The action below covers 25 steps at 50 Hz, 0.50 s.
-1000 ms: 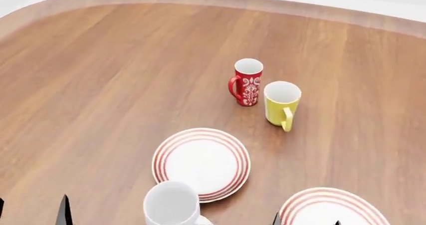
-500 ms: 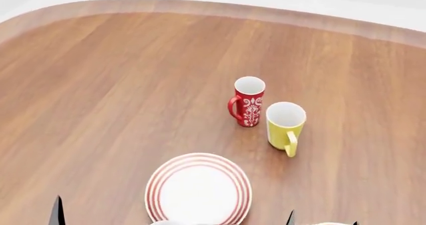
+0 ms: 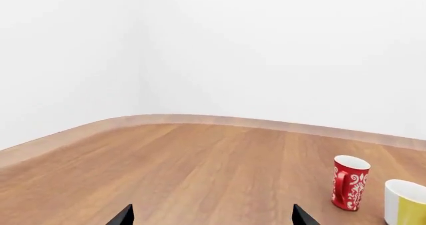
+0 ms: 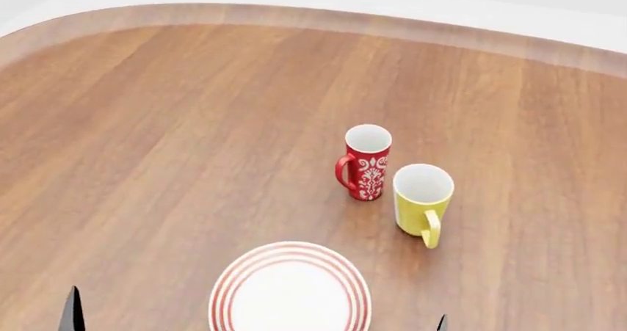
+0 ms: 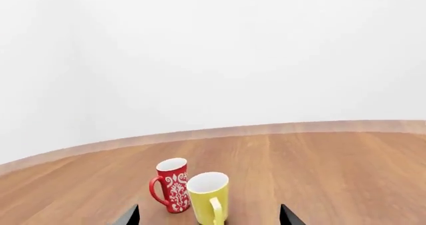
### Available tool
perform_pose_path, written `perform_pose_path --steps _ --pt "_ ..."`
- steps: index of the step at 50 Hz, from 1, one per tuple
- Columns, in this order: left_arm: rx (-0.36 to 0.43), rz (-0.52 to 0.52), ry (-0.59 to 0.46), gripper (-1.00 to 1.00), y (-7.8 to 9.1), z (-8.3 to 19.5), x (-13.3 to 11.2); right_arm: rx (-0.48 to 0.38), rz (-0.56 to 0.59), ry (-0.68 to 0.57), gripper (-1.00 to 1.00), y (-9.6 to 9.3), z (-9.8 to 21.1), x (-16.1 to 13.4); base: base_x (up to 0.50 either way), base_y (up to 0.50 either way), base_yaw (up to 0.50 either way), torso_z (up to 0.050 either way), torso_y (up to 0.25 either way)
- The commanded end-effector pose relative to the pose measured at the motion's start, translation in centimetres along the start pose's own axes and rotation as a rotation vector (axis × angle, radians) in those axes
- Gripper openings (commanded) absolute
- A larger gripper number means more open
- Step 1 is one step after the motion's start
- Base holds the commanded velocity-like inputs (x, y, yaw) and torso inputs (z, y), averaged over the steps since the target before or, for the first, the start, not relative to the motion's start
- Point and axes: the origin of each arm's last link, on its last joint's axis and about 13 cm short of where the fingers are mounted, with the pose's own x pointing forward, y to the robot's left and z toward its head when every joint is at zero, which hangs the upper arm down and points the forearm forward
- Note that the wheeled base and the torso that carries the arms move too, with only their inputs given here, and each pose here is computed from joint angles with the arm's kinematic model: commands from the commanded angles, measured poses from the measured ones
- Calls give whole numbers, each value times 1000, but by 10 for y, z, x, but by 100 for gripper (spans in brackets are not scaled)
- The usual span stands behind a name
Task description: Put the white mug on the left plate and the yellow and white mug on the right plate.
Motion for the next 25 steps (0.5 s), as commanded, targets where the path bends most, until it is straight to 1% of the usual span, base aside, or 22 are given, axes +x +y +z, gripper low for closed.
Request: perform_pose_path --steps 1,3,4,6,10,12,13,16,18,20,23,24,25 --pt "-48 60 -60 100 11 18 -7 -26 74 101 100 -28 29 -14 0 0 0 0 0" --pt "-57 67 -67 100 11 21 -8 -54 88 126 100 -32 36 -14 0 0 0 0 0" --pt "-60 74 -75 100 12 23 -8 -92 114 158 100 -35 43 -14 0 0 0 0 0" --pt "-70 85 -78 100 11 24 -8 -144 137 167 100 -38 53 -12 0 0 0 0 0" --pt "-62 126 -93 100 11 24 -4 -178 140 191 100 -42 64 -5 0 0 0 0 0" --pt "-60 126 -91 100 10 25 -3 -211 148 205 100 -44 68 -1 0 0 0 0 0" --pt "-71 118 -94 100 10 26 -3 -211 148 205 100 -44 68 -1 0 0 0 0 0" --pt "-60 140 -135 100 10 30 -4 -257 186 245 100 -46 73 2 0 0 0 0 0" --pt "-51 131 -164 100 9 34 -6 -270 183 253 100 -46 74 2 0 0 0 0 0" --pt "-54 122 -186 100 8 39 -9 -264 194 268 100 -47 74 2 0 0 0 0 0" --pt "-49 139 -216 100 7 45 -12 -268 205 279 100 -48 74 1 0 0 0 0 0" --pt "-57 170 -261 100 8 49 -13 -276 214 280 100 -47 75 1 0 0 0 0 0" --pt "-61 184 -262 100 9 50 -14 -279 220 281 100 -46 75 1 0 0 0 0 0"
